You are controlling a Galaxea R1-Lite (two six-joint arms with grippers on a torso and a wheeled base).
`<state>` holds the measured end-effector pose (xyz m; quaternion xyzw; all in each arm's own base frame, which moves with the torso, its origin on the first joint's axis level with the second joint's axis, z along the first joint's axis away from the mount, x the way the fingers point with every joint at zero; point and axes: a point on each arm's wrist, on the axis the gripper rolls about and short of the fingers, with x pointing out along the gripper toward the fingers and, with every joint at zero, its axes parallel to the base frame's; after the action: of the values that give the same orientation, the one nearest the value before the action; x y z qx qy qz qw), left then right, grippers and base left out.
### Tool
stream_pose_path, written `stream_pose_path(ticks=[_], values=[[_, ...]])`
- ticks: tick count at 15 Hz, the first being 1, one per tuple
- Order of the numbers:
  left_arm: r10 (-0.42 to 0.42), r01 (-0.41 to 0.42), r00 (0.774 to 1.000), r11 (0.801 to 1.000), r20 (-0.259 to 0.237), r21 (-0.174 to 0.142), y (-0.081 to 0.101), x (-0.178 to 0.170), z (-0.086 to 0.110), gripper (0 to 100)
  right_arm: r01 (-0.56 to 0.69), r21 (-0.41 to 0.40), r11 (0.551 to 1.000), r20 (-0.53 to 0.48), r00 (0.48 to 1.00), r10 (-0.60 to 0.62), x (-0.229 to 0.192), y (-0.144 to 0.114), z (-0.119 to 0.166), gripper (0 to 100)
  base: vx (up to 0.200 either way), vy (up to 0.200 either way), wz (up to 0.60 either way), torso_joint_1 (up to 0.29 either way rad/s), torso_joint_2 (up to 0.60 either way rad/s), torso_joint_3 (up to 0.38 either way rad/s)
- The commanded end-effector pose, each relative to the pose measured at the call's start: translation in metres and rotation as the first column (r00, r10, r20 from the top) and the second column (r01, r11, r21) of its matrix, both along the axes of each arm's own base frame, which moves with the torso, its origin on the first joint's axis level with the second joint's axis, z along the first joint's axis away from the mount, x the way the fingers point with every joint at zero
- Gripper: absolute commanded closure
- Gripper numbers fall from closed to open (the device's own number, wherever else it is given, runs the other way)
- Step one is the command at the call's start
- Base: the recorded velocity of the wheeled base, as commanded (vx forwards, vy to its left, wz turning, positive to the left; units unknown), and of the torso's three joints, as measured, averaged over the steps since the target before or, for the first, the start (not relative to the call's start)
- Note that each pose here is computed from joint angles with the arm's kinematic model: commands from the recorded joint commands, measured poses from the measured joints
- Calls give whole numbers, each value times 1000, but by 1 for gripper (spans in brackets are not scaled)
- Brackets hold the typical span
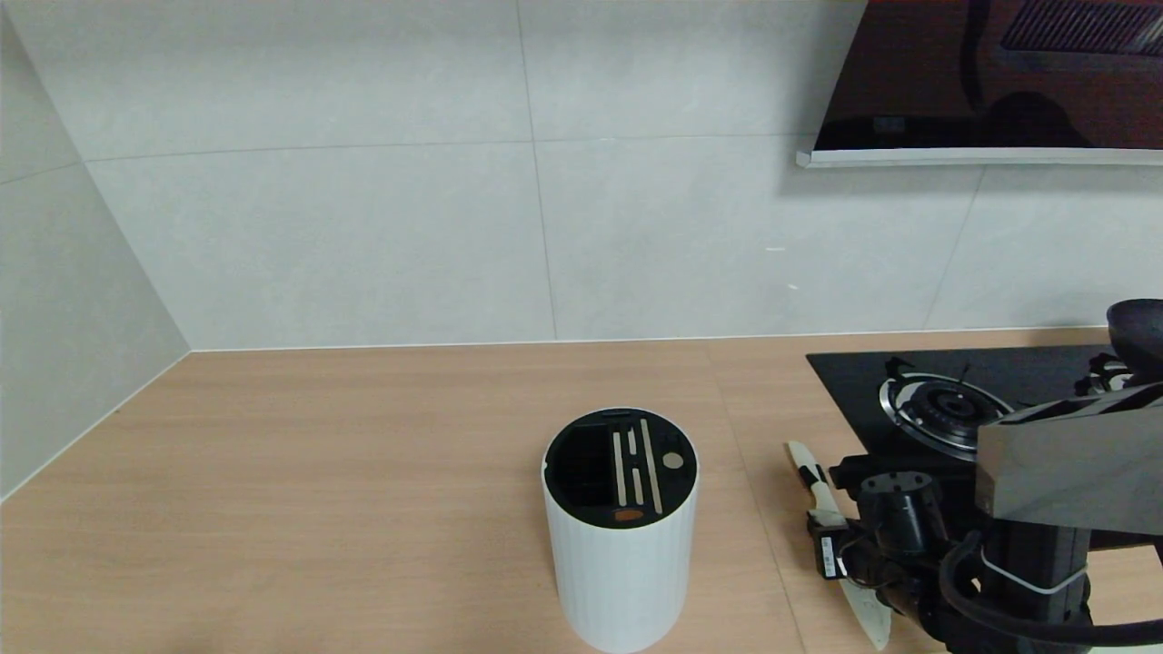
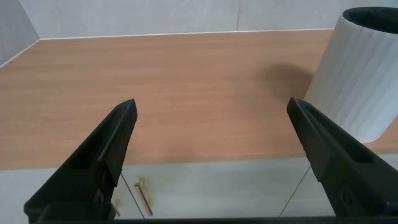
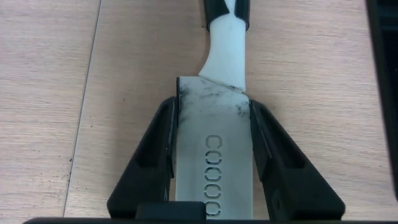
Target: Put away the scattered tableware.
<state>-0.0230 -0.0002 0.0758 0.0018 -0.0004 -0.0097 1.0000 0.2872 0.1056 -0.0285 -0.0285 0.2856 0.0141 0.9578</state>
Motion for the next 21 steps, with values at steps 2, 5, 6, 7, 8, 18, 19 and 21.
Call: stream_pose_path(ticks=[2, 5, 6, 7, 8, 18, 19, 21], values=[[-1, 1, 1000, 1000, -1, 1, 0, 0, 0, 0, 1, 12, 1000, 32, 999, -2, 0, 0, 11, 100, 0, 0, 0, 0, 0, 0], [-1, 1, 1000, 1000, -1, -1, 0, 0, 0, 0, 6, 39, 999, 112, 994, -10, -3, -1, 40, 100, 0, 0, 0, 0, 0, 0], [-1, 1, 1000, 1000, -1, 1, 0, 0, 0, 0, 14, 55, 998, 166, 986, -23, -6, -2, 58, 100, 0, 0, 0, 0, 0, 0], [-1, 1, 1000, 1000, -1, -1, 0, 0, 0, 0, 11, 74, 997, 215, 976, -26, -9, -3, 75, 100, 0, 0, 0, 0, 0, 0], [-1, 1, 1000, 1000, -1, 1, 0, 0, 0, 0, 4, 90, 996, 254, 967, -27, -15, -5, 90, 100, 0, 0, 0, 0, 0, 0], [-1, 1, 1000, 1000, -1, 1, 0, 0, 0, 0, -215, 115, 970, 465, 874, 139, -92, 7, 180, 100, 0, 0, 0, 0, 0, 0], [-1, 1, 1000, 1000, -1, 3, 0, 0, 0, 0, -236, 112, 965, 455, 876, 161, -100, 8, 185, 100, 0, 0, 0, 0, 0, 0], [-1, 1, 1000, 1000, -1, 3, 0, 0, 0, 0, -287, 115, 951, 439, 873, 211, -119, 9, 202, 100, 0, 0, 0, 0, 0, 0]])
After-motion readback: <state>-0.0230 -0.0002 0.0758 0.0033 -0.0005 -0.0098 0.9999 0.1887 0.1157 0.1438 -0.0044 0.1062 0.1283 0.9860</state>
